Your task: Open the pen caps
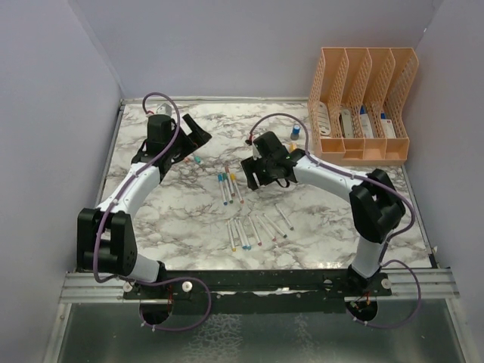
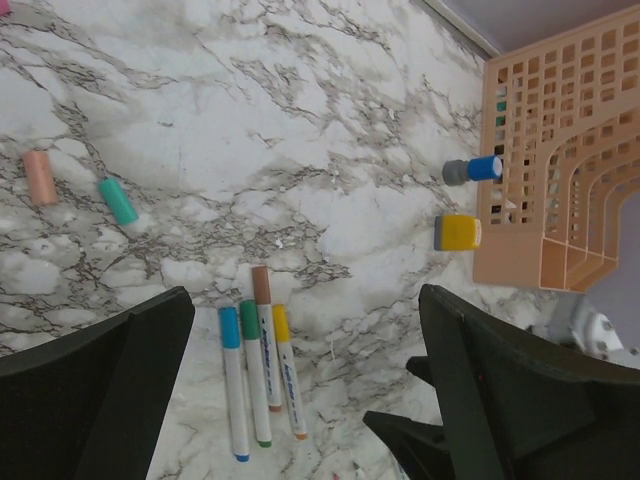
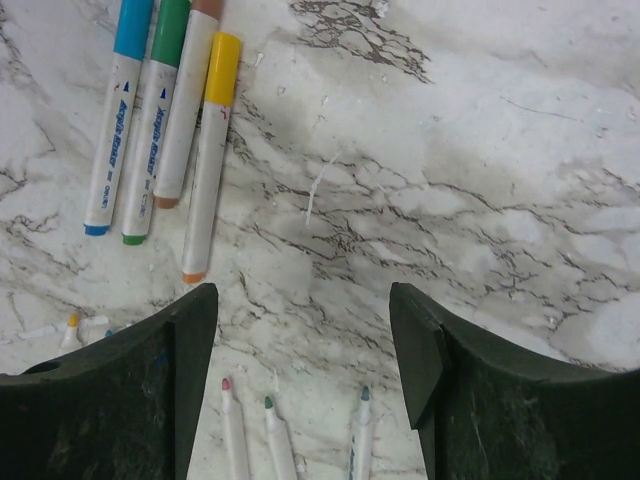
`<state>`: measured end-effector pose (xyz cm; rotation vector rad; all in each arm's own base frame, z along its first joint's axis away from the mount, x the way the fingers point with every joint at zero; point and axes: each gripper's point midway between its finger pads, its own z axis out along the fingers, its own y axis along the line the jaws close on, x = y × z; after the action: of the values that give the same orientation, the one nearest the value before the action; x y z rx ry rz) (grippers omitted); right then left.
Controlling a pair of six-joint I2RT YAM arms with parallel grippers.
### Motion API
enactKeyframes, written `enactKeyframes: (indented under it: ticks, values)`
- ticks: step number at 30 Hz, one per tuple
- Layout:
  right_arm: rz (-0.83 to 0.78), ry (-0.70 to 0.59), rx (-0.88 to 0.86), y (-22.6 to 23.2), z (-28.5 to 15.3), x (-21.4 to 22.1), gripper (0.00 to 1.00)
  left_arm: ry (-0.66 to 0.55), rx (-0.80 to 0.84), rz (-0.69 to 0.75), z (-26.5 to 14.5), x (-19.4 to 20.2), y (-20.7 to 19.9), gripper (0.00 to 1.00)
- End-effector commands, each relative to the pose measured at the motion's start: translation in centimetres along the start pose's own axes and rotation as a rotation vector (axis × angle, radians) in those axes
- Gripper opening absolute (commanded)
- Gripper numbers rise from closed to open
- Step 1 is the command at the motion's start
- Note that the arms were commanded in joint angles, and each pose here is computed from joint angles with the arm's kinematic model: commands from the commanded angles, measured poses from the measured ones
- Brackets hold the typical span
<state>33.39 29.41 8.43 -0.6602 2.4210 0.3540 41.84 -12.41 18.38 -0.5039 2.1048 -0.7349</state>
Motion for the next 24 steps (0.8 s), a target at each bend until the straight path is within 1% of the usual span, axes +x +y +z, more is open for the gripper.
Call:
enactKeyframes:
  ticks: [1,11,24]
  values:
    - [-0.052,0.045,-0.06,2.0,1.9,-0.2,0.69,-0.046,0.087,-0.006,-1.9,-1.2,-2.2,0.99]
    - [-0.086,0.095,-0.09,4.7,3.8,1.4,0.65,-0.049,0.09,-0.008,-2.7,-1.2,-2.4,0.99]
    - [-0.089,0.134,-0.091,5.4,5.7,2.5,0.5,-0.042,0.086,-0.016,-3.2,-0.6,-2.1,0.99]
